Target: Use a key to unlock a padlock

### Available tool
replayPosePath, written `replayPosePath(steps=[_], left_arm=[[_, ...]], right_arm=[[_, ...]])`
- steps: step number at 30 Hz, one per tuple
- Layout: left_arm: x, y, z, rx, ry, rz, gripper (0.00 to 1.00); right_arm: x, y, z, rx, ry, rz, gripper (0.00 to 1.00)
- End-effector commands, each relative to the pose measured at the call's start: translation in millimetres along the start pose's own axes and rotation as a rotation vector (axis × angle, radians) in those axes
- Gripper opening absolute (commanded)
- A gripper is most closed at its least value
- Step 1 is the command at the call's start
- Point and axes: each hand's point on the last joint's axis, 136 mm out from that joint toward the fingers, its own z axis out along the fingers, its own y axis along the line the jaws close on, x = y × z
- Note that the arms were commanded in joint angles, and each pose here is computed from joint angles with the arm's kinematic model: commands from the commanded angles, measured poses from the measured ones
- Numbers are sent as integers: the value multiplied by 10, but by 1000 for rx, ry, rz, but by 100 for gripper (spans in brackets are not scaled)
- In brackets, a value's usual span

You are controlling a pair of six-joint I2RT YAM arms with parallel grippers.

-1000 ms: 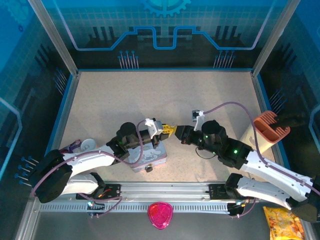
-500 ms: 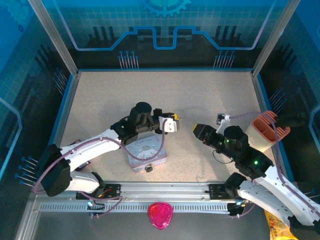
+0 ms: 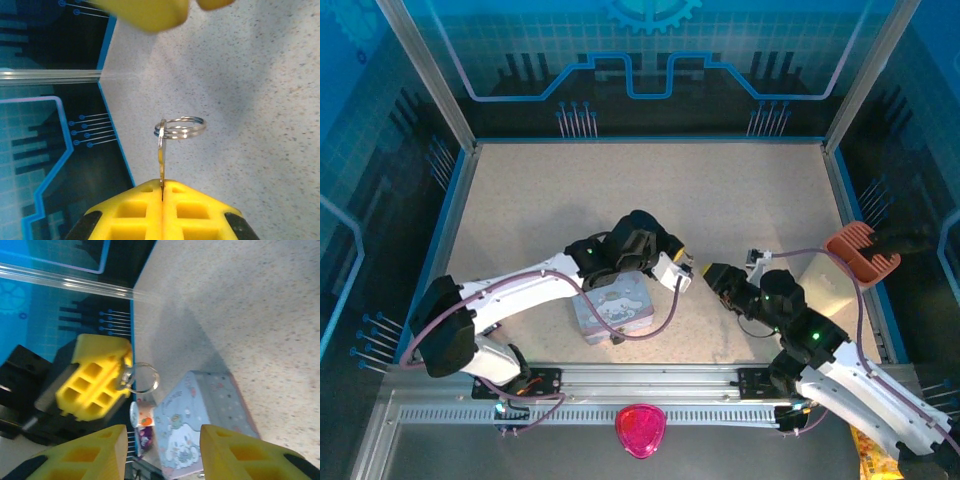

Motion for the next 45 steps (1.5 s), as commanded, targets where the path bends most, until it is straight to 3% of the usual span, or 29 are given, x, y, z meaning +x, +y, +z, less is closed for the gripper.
replayPosePath(steps=[1, 26, 36, 45], left_arm=[[-52, 59, 72, -64, 14, 98, 0], [-287, 72, 36, -185, -38, 78, 0], [-327, 97, -10, -219, -67, 28, 0], [-349, 86, -68, -242, -90, -4, 0]], right_arm=[[-28, 281, -10, -131, -8, 59, 42], [-62, 181, 99, -111, -45, 155, 28], [-72, 155, 139, -107, -54, 172, 27], [-105, 171, 135, -115, -73, 173, 11]])
